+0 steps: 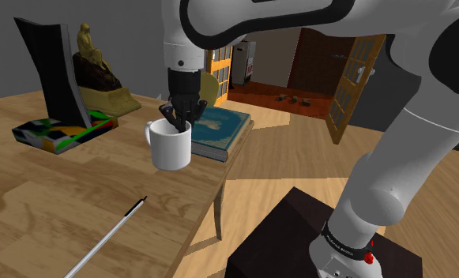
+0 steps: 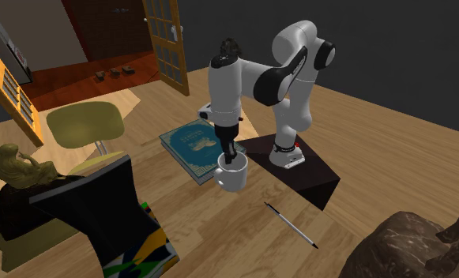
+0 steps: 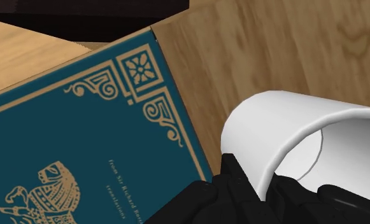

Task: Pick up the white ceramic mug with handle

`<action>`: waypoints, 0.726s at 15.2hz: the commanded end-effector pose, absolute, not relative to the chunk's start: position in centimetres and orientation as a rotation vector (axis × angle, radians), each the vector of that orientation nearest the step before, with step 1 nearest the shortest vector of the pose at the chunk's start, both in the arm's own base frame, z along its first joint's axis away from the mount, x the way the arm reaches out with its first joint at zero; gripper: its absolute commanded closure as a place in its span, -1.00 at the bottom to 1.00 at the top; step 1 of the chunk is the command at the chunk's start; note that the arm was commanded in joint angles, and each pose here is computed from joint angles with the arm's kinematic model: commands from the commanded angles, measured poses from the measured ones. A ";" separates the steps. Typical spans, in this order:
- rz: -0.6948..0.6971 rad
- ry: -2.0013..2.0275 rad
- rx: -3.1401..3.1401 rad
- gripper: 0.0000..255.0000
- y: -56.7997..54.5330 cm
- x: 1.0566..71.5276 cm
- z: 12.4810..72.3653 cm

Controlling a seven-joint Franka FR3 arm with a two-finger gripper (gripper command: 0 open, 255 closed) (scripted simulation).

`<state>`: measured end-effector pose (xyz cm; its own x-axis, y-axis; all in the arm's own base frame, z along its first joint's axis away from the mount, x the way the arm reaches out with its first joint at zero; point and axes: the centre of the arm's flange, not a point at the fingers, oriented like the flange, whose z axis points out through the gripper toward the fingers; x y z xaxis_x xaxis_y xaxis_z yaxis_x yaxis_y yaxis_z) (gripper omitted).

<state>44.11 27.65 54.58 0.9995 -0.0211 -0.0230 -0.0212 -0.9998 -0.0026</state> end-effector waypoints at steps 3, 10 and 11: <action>0.036 0.033 -3.138 1.00 27.7 44.1 56.5; 0.036 0.033 -3.138 1.00 27.7 44.1 60.2; 0.036 0.033 -3.138 1.00 27.7 44.1 60.8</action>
<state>44.16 27.55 60.25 0.9995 -0.0208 -0.0230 -0.0209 -0.9998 -0.0027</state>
